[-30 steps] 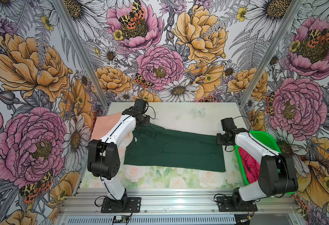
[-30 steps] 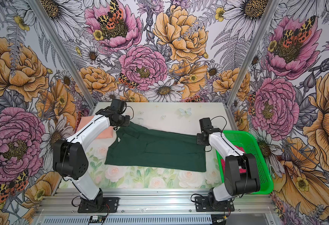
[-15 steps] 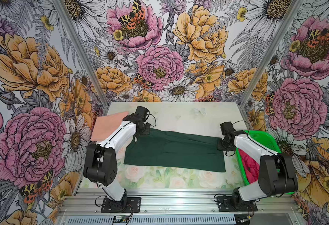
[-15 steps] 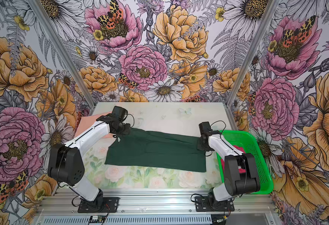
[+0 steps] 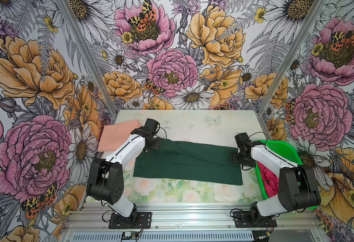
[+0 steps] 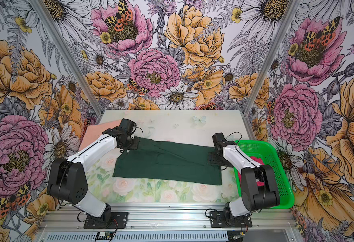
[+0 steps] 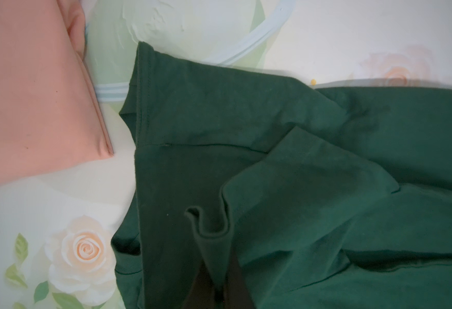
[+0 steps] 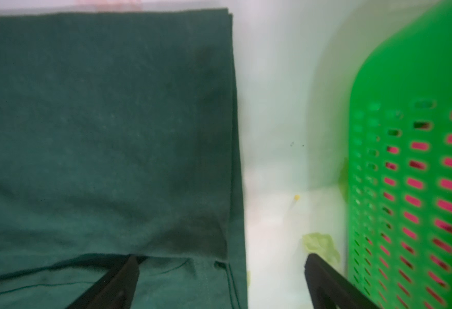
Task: Fold and stack t-shirts
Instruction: Fold the T-shirt.
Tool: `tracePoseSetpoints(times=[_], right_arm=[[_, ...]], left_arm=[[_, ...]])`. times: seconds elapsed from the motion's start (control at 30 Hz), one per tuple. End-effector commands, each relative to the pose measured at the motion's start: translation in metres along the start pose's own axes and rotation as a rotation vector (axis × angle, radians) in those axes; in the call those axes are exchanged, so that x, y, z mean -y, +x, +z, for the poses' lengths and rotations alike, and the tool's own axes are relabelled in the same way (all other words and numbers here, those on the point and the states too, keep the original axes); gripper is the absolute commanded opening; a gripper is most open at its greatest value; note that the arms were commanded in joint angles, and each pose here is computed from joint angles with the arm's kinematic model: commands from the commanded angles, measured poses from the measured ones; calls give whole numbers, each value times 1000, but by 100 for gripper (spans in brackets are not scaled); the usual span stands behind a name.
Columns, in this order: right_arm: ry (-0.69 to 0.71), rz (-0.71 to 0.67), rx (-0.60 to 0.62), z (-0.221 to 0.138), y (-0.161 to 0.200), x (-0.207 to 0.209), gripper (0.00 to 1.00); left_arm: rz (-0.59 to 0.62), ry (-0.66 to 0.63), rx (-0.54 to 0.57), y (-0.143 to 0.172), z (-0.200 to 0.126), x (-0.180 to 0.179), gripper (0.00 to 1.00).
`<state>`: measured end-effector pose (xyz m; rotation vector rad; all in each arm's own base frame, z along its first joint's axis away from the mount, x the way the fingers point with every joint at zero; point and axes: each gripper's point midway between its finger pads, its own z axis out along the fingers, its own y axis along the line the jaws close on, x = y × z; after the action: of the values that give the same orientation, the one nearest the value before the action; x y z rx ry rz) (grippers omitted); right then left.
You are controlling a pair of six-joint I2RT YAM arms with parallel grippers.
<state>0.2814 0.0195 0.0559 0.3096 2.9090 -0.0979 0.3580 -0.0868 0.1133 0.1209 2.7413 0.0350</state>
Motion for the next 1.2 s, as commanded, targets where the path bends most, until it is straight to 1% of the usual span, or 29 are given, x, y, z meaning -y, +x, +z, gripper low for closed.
tracePoseSetpoints(times=[0.0,0.03,0.07,0.1,0.13,0.33,0.4,0.5,0.6,0.67,0.7,0.73,0.83,0.9,0.93,0.97,1.0,1.03,1.07,1.1,1.13,1.17], right_arm=[[-63,3,66,-22,-17,-16,94],[-71,-8,69,-23,-19,-20,83],[-70,-16,69,-23,-19,-22,75],[-67,-20,69,-22,-20,-23,69],[-66,-27,65,-21,-20,-25,66],[-58,-62,32,-11,-18,-36,68],[-64,-79,29,-11,-19,-43,71],[-75,-98,29,-12,-21,-51,80],[-89,-112,30,-13,-22,-58,80],[-101,-117,31,-15,-24,-62,80],[-113,-123,30,-15,-24,-65,80],[-126,-130,30,-17,-25,-69,79],[-155,-154,32,-20,-26,-80,79],[-159,-165,40,-23,-28,-85,77],[-162,-171,48,-24,-30,-89,74],[-165,-174,54,-25,-33,-92,64],[-173,-176,60,-25,-36,-97,55],[-183,-184,67,-25,-41,-104,50],[-201,-197,80,-28,-48,-112,51],[-232,-227,101,-30,-58,-125,56],[-269,-257,119,-35,-69,-140,67],[-311,-285,119,-38,-76,-155,76]], left_arm=[[-3,-9,34,-2,-5,3,0],[0,-22,35,-1,-5,2,0],[5,-30,37,1,-6,2,0],[6,-42,39,2,-6,1,0],[9,-53,37,4,-6,-1,0],[10,-46,15,13,-2,2,0],[-7,-52,7,18,-1,1,0],[-25,-42,-11,26,0,2,0],[-40,-45,-29,35,-4,1,10],[-43,-70,-33,40,-9,-1,31],[-44,-102,-26,41,-12,-6,45],[-43,-107,-29,44,-15,-7,49],[-54,-114,-8,46,-25,-11,50],[-68,-135,41,41,-32,-14,45],[-64,-134,76,35,-35,-12,42],[-60,-126,105,30,-37,-7,39],[-66,-112,137,23,-38,-2,32],[-89,-94,161,18,-37,3,26],[-124,-75,175,14,-35,6,22],[-153,-49,186,9,-33,12,17],[-174,-16,198,6,-32,19,16],[-190,-2,214,3,-32,23,18]])
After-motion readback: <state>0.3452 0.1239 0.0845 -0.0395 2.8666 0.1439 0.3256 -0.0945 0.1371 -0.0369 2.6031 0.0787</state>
